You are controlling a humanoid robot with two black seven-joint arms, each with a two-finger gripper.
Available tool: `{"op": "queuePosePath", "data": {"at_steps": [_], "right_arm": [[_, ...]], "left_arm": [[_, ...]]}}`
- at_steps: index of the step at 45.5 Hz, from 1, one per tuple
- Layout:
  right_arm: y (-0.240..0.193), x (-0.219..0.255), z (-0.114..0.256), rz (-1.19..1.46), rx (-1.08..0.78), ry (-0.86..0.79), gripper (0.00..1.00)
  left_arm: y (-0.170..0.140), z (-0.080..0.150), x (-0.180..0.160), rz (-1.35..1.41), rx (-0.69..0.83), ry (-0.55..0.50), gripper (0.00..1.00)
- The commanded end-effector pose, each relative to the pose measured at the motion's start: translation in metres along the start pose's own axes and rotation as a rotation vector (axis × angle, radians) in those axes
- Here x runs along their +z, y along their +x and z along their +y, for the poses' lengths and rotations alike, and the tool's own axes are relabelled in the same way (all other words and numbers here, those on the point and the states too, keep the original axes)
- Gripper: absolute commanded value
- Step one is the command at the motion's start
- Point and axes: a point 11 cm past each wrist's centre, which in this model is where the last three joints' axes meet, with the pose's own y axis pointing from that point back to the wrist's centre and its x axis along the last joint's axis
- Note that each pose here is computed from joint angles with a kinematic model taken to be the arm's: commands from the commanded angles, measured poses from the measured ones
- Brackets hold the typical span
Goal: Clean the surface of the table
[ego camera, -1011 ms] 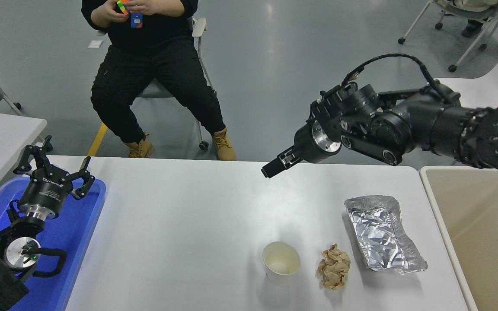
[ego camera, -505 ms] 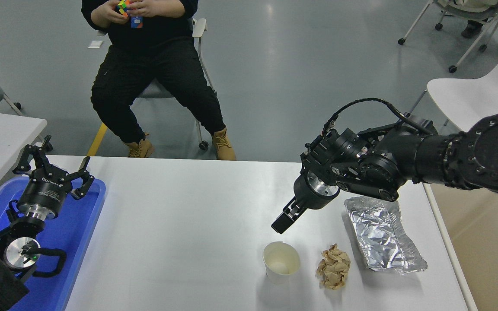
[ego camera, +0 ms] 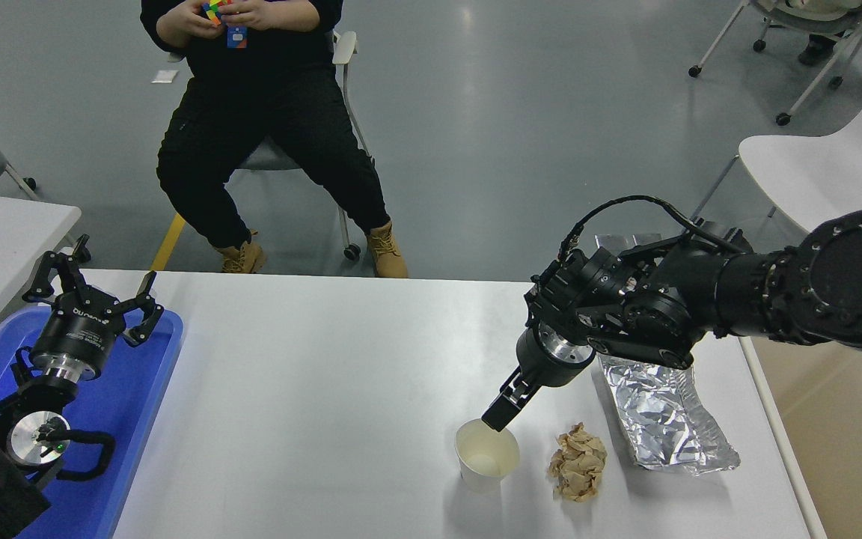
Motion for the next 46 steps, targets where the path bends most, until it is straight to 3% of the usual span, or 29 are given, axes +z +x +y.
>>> {"op": "queuePosePath", "data": {"at_steps": [1,15,31,41,46], "right_arm": [[-0.013,-0.004,-0.012,-0.018,-0.017,0.024,0.99],[-0.020,-0.004,-0.022,-0.024,0.011,0.038,0.95],[-0.013,-0.003,-0.016,-0.007,0.033,0.072,0.49],[-0.013,-0.005,-0.015,-0.004,0.031,0.101,0.05],[-0.011,0.000,-0.013,-0.008,0.041,0.087,0.00]], "left_arm": [[0.000,0.000,0.000,0.000,0.001,0.000,1.00],[0.000,0.000,0.000,0.001,0.001,0.000,1.00],[0.000,0.000,0.000,0.000,0.001,0.001,1.00],[0.000,0.000,0.000,0.000,0.001,0.001,1.00],[0.000,0.000,0.000,0.000,0.001,0.001,1.00]]}}
